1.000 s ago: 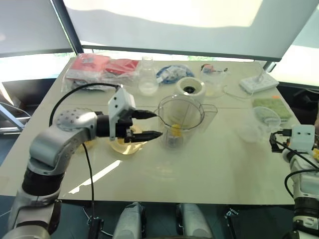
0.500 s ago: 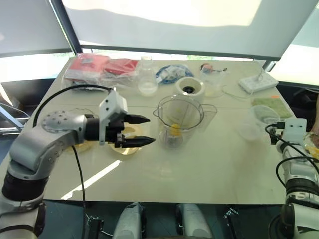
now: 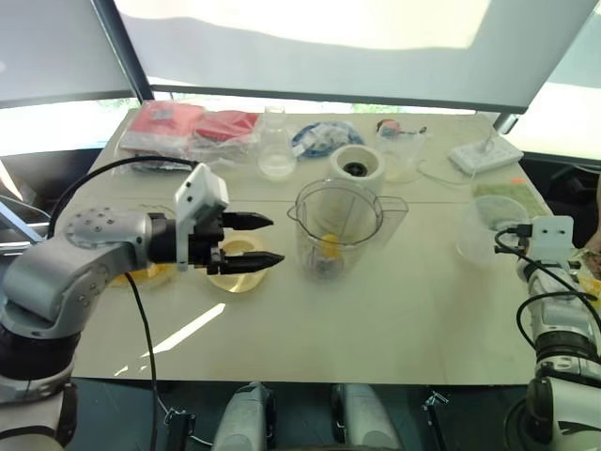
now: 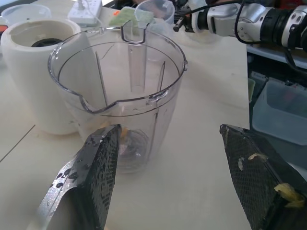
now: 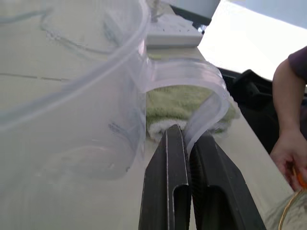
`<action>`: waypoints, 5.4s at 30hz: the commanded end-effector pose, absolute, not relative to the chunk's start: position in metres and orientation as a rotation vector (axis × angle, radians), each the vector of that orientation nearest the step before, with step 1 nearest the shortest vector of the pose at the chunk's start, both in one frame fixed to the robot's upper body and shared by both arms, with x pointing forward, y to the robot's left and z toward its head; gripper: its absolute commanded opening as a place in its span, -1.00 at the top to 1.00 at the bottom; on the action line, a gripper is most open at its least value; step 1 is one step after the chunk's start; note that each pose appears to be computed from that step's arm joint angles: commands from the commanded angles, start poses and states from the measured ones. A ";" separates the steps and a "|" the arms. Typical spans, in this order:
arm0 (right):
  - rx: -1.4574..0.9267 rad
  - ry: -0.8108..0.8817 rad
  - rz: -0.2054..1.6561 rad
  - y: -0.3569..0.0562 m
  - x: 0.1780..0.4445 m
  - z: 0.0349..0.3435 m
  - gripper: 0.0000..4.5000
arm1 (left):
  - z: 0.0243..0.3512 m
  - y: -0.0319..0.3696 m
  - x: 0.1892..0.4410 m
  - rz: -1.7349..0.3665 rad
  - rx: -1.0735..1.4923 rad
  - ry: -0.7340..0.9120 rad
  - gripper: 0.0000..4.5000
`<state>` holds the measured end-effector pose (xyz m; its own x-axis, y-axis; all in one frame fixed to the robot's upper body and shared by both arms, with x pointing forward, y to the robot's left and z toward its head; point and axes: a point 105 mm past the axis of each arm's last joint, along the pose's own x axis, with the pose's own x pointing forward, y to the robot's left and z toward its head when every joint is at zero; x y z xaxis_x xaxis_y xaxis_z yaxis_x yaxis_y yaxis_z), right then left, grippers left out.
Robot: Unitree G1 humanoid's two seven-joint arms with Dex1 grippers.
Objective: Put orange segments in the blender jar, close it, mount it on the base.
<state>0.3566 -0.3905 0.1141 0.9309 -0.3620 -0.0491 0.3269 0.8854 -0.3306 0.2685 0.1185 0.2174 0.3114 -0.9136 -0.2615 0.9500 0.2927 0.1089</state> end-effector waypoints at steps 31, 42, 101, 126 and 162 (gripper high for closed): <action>-1.340 -0.690 0.228 -0.167 0.344 0.355 0.97 | 0.224 0.154 0.294 -1.140 0.384 0.123 -0.51; -1.569 -0.853 0.264 -0.138 0.331 0.349 0.97 | 0.222 0.152 0.293 -1.156 0.374 0.123 -0.51; -0.050 -0.122 -0.792 -0.389 0.303 0.194 0.97 | 0.245 0.122 0.311 -1.074 0.196 -0.014 -0.51; 0.126 0.032 -0.873 -0.388 0.348 0.092 0.85 | 0.226 0.123 0.285 -1.074 0.185 0.082 -0.51; 0.061 -0.001 -0.595 -0.329 0.281 0.133 -0.82 | 0.217 0.152 0.314 -1.002 0.229 0.102 -0.51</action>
